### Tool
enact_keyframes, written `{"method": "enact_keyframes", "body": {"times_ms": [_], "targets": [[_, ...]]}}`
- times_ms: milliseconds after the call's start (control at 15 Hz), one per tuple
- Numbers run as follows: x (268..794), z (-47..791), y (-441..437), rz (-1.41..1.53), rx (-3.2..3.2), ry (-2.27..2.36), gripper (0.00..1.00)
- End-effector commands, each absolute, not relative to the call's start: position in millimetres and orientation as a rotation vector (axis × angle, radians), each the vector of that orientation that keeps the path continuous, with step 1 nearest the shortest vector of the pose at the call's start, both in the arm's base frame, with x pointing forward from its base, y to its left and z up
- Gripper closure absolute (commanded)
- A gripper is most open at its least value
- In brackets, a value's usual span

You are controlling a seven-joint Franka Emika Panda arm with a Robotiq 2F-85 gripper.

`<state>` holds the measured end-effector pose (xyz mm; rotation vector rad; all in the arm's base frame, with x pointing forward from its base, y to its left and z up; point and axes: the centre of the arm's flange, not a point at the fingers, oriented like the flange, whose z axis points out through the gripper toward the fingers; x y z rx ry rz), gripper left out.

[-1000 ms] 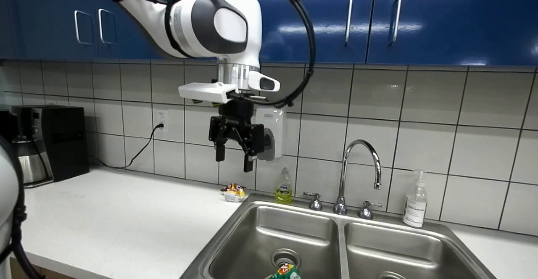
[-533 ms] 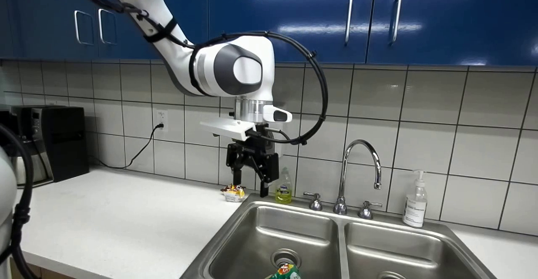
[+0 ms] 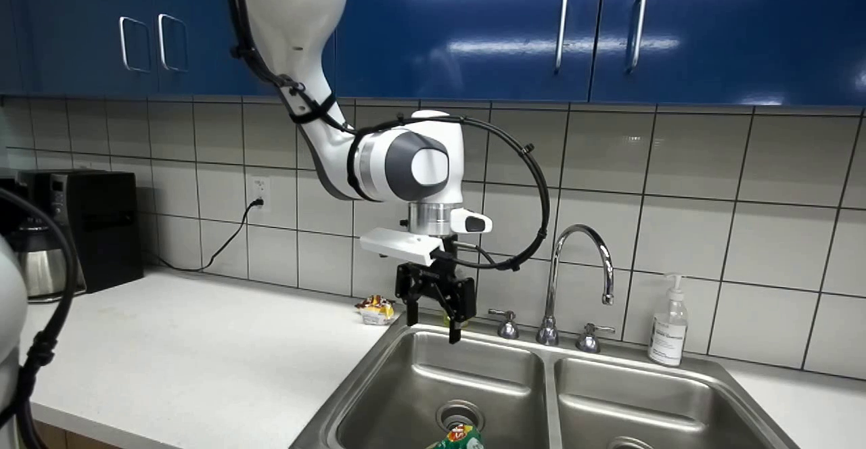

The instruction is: Remove the green packet from the sink.

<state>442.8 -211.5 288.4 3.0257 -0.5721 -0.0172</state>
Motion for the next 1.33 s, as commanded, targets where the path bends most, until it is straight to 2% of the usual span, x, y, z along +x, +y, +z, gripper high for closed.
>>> {"method": "enact_keyframes", "body": {"times_ms": [0,600,1267], "targets": [[476.7,260.5,-221.9,-0.040,3.011,-0.610,0.00],[488.4,185.5,-215.5,-0.150,2.983,-0.710,0.00],[494.8,126.1,-229.5,-0.079,2.903,-0.854,0.00]]}}
